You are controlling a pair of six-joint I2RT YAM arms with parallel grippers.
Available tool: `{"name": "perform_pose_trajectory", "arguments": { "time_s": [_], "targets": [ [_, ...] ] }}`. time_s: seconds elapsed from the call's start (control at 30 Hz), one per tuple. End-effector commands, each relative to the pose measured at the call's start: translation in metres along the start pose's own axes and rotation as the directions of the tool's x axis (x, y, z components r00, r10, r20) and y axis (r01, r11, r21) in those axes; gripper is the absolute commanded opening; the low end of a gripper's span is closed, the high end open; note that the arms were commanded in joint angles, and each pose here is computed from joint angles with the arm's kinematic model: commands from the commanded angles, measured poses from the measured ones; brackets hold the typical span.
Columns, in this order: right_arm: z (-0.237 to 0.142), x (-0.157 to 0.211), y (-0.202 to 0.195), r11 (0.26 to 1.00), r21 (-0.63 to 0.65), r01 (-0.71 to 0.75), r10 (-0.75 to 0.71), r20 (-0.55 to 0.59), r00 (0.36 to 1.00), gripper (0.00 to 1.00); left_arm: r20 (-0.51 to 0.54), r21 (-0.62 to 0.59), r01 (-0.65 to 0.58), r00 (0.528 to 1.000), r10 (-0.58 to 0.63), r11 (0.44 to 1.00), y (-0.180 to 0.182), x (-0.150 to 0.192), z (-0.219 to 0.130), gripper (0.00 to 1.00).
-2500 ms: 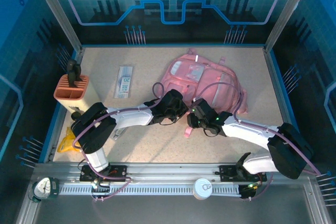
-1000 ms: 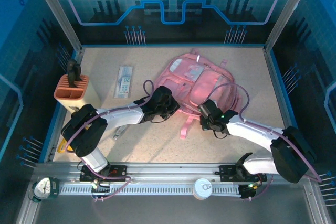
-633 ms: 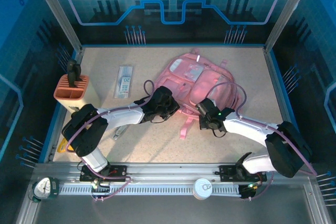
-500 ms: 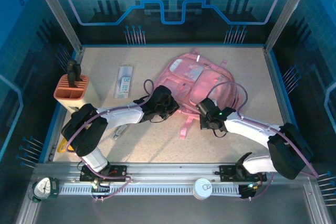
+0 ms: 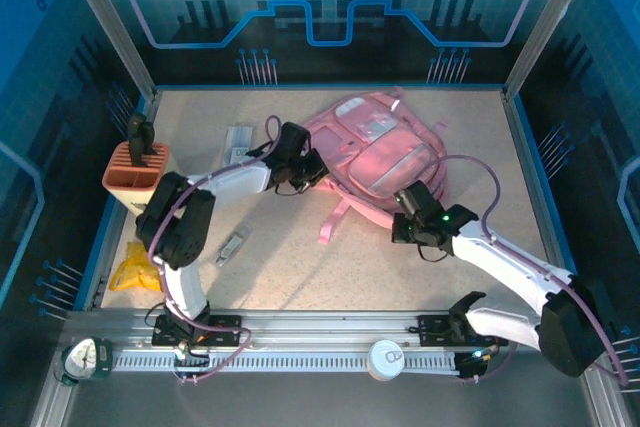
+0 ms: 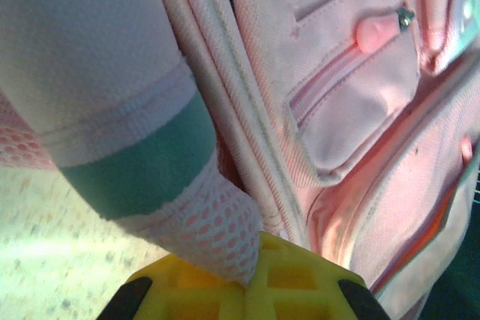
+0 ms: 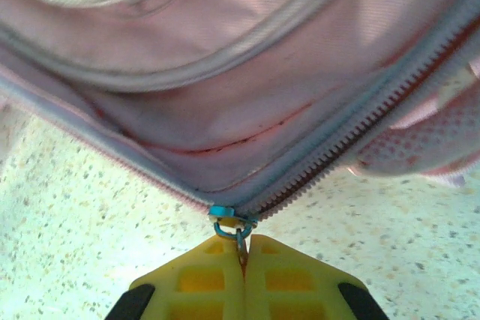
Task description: Pack the student bag
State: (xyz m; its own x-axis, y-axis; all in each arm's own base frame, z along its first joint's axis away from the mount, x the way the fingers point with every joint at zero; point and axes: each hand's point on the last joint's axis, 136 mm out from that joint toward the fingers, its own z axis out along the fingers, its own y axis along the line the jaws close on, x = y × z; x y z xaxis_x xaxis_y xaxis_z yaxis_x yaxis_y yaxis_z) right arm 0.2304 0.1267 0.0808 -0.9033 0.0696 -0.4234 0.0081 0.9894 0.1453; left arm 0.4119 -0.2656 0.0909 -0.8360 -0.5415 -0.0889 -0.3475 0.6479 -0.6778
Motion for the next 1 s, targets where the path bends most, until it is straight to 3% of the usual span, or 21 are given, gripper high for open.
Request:
{"name": "perform_pose_trajectory", "arguments": {
  "time_s": [0.0,0.03,0.17,0.3,0.43,0.63,0.77,0.97],
  "targets": [
    [-0.001,0.018,0.042,0.989,-0.114,0.095,-0.105,-0.088,0.991,0.00,0.041,0.048,-0.119,0.992,0.117,0.992,-0.032,-0.030,-0.002,0.10],
    [0.000,0.017,0.058,0.983,-0.148,0.107,-0.121,-0.087,0.989,0.00,0.039,0.043,-0.123,0.992,0.122,0.991,-0.032,-0.031,-0.001,0.21],
    [0.009,0.011,0.076,0.982,-0.164,0.094,-0.110,-0.091,0.990,0.00,0.051,0.042,-0.099,0.994,0.097,0.994,-0.020,-0.026,-0.011,0.39],
    [0.013,0.010,0.071,0.984,-0.126,0.124,-0.136,-0.087,0.987,0.00,0.004,0.087,-0.005,1.000,0.005,0.996,0.003,0.012,-0.020,0.46],
    [0.012,0.008,0.068,0.984,-0.115,0.139,-0.148,-0.071,0.986,0.00,-0.025,0.136,0.043,0.999,-0.040,0.990,0.004,0.059,-0.027,0.52],
    [0.015,0.010,0.070,0.983,-0.118,0.137,-0.148,-0.088,0.985,0.00,-0.050,0.185,0.131,0.991,-0.124,0.974,-0.008,0.111,-0.012,0.54],
    [0.015,0.011,0.071,0.983,-0.122,0.137,-0.149,-0.093,0.984,0.00,-0.090,0.165,0.153,0.986,-0.139,0.974,-0.015,0.126,0.014,0.53],
    [0.013,0.012,0.065,0.984,-0.094,0.151,-0.159,-0.083,0.984,0.00,-0.082,0.175,0.165,0.985,-0.152,0.971,-0.017,0.124,0.033,0.38]
  ]
}}
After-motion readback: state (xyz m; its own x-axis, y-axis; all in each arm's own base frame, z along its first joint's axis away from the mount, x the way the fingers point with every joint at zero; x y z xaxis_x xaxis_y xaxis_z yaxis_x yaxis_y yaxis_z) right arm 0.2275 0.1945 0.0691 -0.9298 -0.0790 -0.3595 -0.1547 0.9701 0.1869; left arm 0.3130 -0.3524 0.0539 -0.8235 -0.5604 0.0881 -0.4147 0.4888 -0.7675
